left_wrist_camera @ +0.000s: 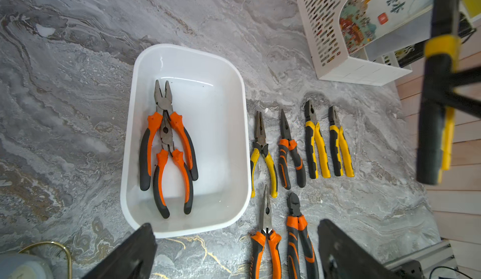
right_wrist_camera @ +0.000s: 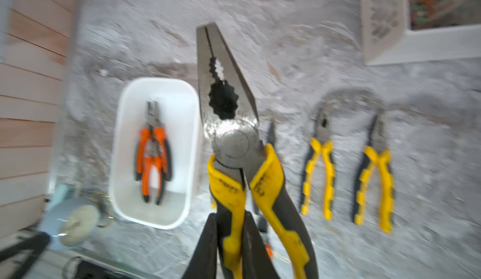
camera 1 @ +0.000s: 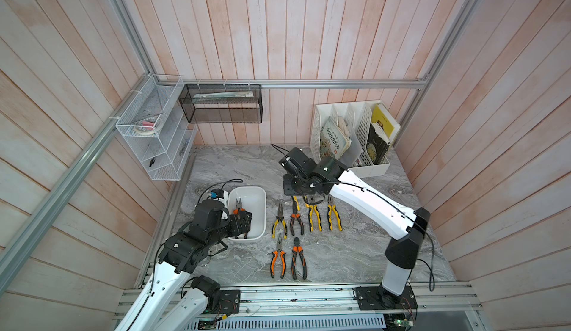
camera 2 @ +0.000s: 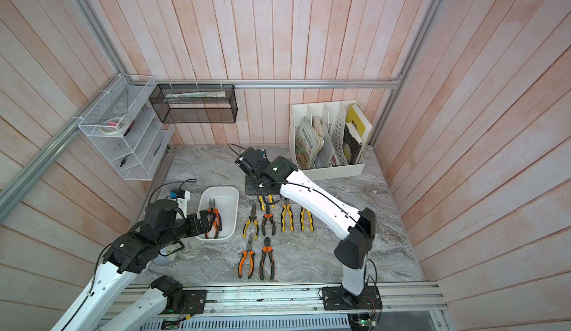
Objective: Take the pliers out of the storage box
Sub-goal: Pick up the pliers from the storage box, then place the pliers at the center of the board.
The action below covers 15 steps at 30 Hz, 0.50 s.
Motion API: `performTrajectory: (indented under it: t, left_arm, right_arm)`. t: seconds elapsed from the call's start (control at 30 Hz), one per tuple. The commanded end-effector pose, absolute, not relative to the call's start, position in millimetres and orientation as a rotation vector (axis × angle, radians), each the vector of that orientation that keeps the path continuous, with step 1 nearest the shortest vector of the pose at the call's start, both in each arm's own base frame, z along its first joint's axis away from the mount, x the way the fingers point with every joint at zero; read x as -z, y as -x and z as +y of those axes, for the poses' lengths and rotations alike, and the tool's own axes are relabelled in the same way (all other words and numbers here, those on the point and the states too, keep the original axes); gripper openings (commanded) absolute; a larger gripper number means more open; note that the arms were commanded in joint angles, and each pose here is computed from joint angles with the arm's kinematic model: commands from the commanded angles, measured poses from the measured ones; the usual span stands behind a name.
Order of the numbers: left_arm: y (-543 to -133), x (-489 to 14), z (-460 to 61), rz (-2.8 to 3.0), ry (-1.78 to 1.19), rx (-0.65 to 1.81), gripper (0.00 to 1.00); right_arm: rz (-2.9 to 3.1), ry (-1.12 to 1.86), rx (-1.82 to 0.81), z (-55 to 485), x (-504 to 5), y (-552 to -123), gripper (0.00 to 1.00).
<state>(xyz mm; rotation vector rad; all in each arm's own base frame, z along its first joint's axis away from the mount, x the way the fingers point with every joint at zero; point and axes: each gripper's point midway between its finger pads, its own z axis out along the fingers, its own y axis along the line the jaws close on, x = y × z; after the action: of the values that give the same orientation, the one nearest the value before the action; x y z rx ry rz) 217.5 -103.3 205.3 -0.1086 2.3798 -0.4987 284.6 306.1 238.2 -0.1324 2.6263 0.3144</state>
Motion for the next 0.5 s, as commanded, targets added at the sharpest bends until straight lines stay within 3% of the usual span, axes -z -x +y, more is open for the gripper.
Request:
performTrajectory:
  t: [0.0,0.2,0.47]
  left_arm:
    - [-216.9,-199.7,-102.1,2.414,0.111,0.479,1.0]
    - [-218.9,-193.7,-100.3,2.44,0.133,0.452,1.0]
    - [-221.5,-185.0,-98.2,2.477,0.152,0.414,1.0]
  right_arm:
    - [2.555,0.066,-0.304,238.2,-231.4,-293.6,0.0]
    - [2.492,-0.132,-0.375,145.7,-187.3,-291.3,0.0]
    - [2.639,-0.205,-0.469,143.5,-121.7,-252.5,0.0]
